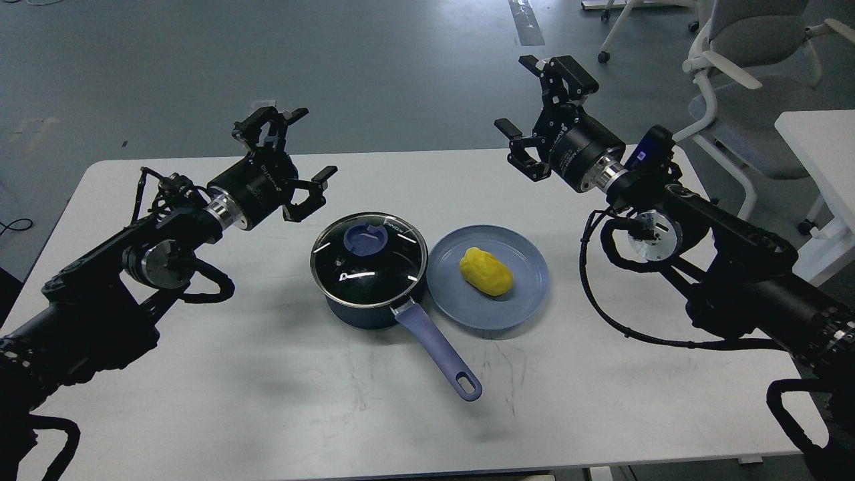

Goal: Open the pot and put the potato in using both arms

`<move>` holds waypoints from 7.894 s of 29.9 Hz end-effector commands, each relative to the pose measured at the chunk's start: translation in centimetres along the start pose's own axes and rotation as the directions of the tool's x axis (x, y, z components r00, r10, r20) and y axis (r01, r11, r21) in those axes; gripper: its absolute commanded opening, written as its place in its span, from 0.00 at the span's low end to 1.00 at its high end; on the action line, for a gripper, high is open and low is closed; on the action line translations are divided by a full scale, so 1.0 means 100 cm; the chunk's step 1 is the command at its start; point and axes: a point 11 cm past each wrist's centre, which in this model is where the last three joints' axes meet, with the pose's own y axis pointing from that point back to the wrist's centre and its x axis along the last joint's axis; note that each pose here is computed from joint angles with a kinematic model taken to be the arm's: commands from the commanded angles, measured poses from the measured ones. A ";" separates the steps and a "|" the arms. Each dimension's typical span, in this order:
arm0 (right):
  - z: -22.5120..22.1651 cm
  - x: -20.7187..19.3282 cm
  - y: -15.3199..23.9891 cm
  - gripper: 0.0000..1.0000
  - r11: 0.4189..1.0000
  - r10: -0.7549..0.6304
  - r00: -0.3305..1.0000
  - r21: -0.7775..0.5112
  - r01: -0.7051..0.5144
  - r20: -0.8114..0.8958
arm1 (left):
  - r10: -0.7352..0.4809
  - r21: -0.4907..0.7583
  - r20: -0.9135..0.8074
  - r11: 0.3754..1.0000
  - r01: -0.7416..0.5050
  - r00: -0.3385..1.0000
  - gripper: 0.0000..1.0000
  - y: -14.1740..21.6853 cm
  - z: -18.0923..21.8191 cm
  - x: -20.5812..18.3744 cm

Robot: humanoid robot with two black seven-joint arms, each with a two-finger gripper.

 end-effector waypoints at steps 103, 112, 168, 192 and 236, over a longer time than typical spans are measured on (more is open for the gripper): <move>-0.014 0.032 0.002 1.00 0.995 0.096 0.995 -0.006 -0.096 -0.029 | 0.061 0.117 0.864 0.941 0.318 -0.499 0.98 0.050 0.031 -0.063; -0.006 0.052 0.014 1.00 0.986 0.164 0.986 -0.005 -0.164 0.014 | 0.056 0.214 0.778 0.912 0.349 -0.626 0.98 0.054 -0.010 -0.062; 0.000 0.082 0.036 1.00 0.967 0.253 0.967 -0.022 -0.253 -0.003 | -0.139 0.327 0.813 0.912 0.247 -0.565 0.56 0.052 -0.107 -0.036; 0.003 0.082 0.037 1.00 0.967 0.254 0.967 -0.027 -0.254 -0.001 | -0.078 0.273 0.840 0.916 0.294 -0.537 0.38 0.050 -0.095 -0.049; 0.006 0.080 0.037 1.00 0.968 0.249 0.968 -0.032 -0.249 -0.001 | -0.082 0.119 0.841 0.992 0.035 -0.534 0.39 0.131 0.033 0.037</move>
